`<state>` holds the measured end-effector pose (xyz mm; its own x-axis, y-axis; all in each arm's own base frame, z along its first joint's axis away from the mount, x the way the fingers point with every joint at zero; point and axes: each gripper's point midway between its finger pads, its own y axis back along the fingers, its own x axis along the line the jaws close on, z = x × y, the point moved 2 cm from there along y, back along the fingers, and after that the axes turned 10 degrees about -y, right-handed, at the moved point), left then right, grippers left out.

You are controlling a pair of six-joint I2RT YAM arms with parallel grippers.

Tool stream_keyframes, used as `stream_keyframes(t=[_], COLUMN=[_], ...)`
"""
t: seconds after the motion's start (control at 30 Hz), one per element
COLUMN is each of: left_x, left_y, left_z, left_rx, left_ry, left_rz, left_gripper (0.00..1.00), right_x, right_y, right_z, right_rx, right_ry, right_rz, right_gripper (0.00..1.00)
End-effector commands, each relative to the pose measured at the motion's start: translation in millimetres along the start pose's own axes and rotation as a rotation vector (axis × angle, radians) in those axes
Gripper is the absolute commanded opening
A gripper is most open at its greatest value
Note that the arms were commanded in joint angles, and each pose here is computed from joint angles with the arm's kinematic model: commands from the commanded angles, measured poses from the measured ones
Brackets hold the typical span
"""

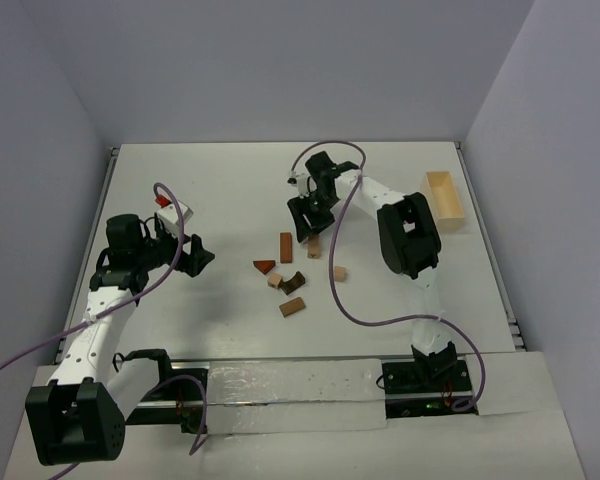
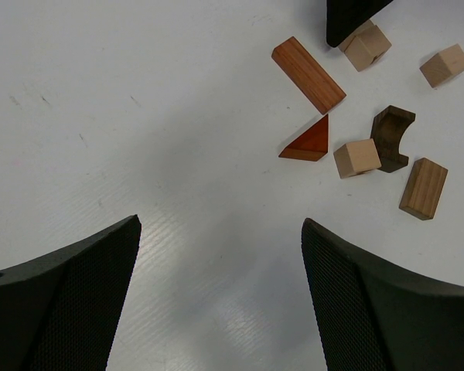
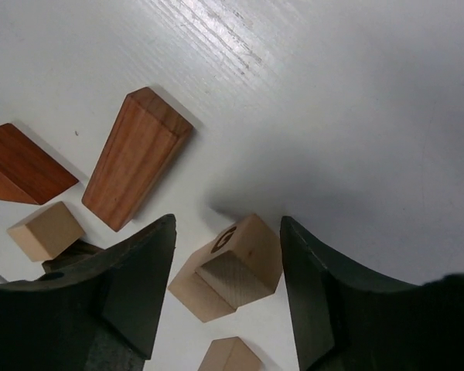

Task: Build the wood block tower

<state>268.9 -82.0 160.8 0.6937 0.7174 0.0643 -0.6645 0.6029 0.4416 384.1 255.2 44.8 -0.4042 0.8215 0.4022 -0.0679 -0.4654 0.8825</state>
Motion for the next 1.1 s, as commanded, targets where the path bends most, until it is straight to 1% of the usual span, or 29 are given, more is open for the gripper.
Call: stream_keyframes(t=[0.0,0.03,0.07,0.1,0.2,0.27,0.37,0.43,0.5,0.57,0.67,0.73,0.8,0.87,0.93,1.0,1.07], left_x=[5.7,5.6,5.7,5.7,5.0,3.6,1.7,-1.8,-4.3,-5.5,-6.6,-7.8,-8.7,-9.2,-9.7,-8.0,-6.0], left_y=[0.3,0.3,0.6,0.7,1.1,1.7,3.2,4.6,6.4,8.0,9.3,9.2,9.0,8.6,8.1,7.0,5.7], left_z=[15.9,16.4,16.7,17.0,16.7,15.1,14.8,15.2,15.9,16.8,18.0,17.0,15.7,13.2,11.6,9.6,7.8], left_rx=[-0.052,-0.053,-0.053,-0.053,-0.051,-0.047,-0.049,-0.050,-0.048,-0.045,-0.042,-0.036,-0.032,-0.029,-0.028,-0.026,-0.021], left_ry=[-0.035,-0.034,-0.033,-0.033,-0.037,-0.040,-0.051,-0.071,-0.083,-0.089,-0.094,-0.090,-0.084,-0.078,-0.069,-0.061,-0.046], left_rz=[0.022,0.022,0.022,0.022,0.021,0.017,0.009,-0.010,-0.026,-0.033,-0.041,-0.047,-0.052,-0.051,-0.048,-0.037,-0.025], left_gripper=[0.92,0.92,0.93,0.93,0.93,0.94,0.94,0.94,0.95,0.95,0.95,0.96,0.98,0.99,0.99,0.99,0.99], right_x=[28.6,33.5,37.6,44.2,54.2,60.8,64.4,68.1,54.3,48.9,32.8,23.7,17.8,11.2,5.5,0.5,-3.7], right_y=[63.4,74.5,84.5,95.3,123.0,147.0,160.9,176.2,170.0,177.1,175.4,169.3,159.6,147.7,136.1,119.9,110.7], right_z=[29.0,34.4,38.5,43.4,49.9,50.3,41.0,27.9,16.2,14.3,19.3,9.4,4.5,-4.7,-7.9,-12.1,-5.0], right_rx=[-0.124,-0.148,-0.168,-0.189,-0.237,-0.267,-0.284,-0.326,-0.330,-0.353,-0.288,-0.203,-0.158,-0.103,-0.070,-0.049,-0.082], right_ry=[0.097,0.120,0.148,0.172,0.255,0.351,0.486,0.696,0.807,0.892,0.963,1.002,1.008,1.080,1.083,1.027,0.998], right_rz=[0.035,0.042,0.050,0.067,0.094,0.115,0.143,0.179,0.161,0.102,0.020,0.038,0.060,0.086,0.072,0.060,0.024], right_gripper=[0.74,0.81,0.92,0.99,1.00,1.00,1.00,1.00,1.00,1.00,1.00,1.00,1.00,1.00,1.00,1.00,1.00])
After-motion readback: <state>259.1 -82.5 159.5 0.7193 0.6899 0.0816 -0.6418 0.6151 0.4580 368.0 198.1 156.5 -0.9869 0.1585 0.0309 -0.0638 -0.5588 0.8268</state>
